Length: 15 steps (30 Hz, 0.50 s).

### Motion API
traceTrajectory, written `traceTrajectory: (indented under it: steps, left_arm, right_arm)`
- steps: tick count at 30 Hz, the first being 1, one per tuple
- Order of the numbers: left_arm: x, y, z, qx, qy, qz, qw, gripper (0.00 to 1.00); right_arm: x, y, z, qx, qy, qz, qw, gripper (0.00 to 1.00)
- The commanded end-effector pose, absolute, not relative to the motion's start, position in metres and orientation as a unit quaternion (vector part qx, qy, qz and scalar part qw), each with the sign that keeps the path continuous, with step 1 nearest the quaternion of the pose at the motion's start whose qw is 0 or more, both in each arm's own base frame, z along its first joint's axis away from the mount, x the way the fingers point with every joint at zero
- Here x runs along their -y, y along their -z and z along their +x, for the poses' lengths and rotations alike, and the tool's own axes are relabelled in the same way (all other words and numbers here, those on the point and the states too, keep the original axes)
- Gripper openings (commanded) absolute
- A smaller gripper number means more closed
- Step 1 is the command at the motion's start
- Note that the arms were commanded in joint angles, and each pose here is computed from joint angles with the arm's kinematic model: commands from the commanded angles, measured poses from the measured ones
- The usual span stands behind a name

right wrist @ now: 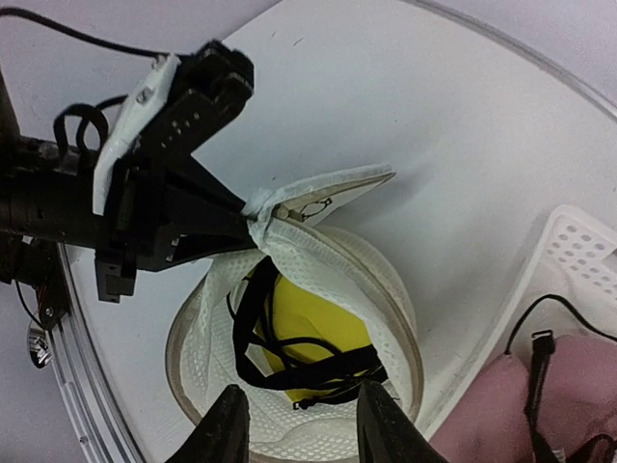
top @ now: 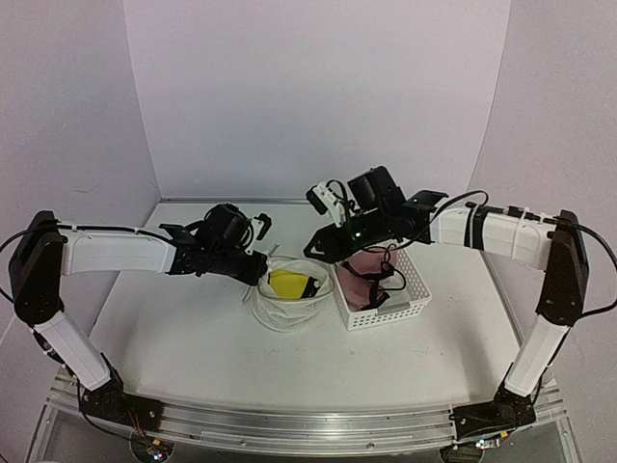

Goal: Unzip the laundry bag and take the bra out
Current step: Pick up the bra from the laundry bag.

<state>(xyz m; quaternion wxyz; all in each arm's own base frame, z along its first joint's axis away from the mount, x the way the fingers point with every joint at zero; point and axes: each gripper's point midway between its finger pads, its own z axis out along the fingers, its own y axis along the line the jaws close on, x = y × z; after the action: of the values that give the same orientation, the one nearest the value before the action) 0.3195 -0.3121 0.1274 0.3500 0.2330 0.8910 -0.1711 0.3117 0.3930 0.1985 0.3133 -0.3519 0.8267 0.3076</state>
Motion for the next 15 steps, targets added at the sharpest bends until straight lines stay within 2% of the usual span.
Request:
traceTrajectory:
  steps: [1, 8, 15]
  left_arm:
    - [0.32, -0.159, 0.32, -0.867, 0.2, 0.238, 0.389, 0.0]
    - [0.321, -0.157, 0.319, -0.866, 0.201, 0.243, 0.388, 0.0]
    - [0.322, -0.155, 0.319, -0.867, 0.199, 0.247, 0.385, 0.0]
  right_arm:
    - [-0.42, -0.203, 0.304, -0.804, -0.319, -0.385, 0.321, 0.38]
    - [-0.437, -0.161, 0.299, -0.805, -0.269, -0.426, 0.314, 0.36]
    - [-0.442, -0.138, 0.314, -0.802, -0.231, -0.446, 0.324, 0.44]
